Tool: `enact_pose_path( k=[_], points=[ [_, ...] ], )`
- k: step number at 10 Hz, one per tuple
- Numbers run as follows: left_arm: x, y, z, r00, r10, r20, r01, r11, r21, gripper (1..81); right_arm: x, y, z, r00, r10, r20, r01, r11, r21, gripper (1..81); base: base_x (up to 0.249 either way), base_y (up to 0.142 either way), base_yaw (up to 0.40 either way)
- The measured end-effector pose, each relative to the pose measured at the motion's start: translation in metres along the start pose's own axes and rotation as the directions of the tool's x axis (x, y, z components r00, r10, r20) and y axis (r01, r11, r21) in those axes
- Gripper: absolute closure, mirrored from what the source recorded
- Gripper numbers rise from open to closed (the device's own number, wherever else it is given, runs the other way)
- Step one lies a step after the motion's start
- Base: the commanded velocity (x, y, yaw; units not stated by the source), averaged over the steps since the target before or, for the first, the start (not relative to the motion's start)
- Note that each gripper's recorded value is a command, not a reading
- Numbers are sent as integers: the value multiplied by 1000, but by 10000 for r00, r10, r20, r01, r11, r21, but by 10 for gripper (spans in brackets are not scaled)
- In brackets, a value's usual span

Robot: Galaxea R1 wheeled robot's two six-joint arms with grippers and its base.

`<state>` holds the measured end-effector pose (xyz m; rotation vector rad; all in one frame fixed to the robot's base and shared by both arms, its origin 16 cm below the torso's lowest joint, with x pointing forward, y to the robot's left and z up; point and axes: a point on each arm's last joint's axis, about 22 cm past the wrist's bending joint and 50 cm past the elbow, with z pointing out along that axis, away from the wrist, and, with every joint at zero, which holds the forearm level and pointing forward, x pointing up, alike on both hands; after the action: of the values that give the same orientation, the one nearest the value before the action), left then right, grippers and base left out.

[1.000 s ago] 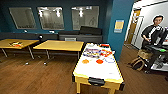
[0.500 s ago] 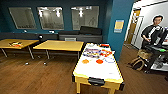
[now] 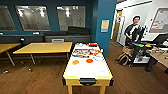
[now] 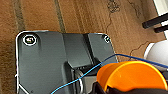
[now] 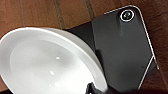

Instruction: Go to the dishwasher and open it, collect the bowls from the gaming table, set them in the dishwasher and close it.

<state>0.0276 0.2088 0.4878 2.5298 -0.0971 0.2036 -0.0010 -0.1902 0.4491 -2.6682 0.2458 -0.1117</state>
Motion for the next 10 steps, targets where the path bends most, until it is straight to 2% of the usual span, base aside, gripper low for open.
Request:
enact_pose_path(
  k=[3,7,10],
  points=[
    [-9,8,6,9999,-79,103,79,10000,-49,811,3,-3,1,10000,-25,-53,25,10000,41,811,0,0,-400],
    [-10,0,10,9999,-48,128,46,9998,190,811,2,-2,1,10000,-59,-41,59,10000,24,811,0,0,-400],
    [-10,12,17,9999,-67,106,67,10000,20,811,0,-1,1,10000,-53,-26,53,10000,10,811,0,0,-400]
  ],
)
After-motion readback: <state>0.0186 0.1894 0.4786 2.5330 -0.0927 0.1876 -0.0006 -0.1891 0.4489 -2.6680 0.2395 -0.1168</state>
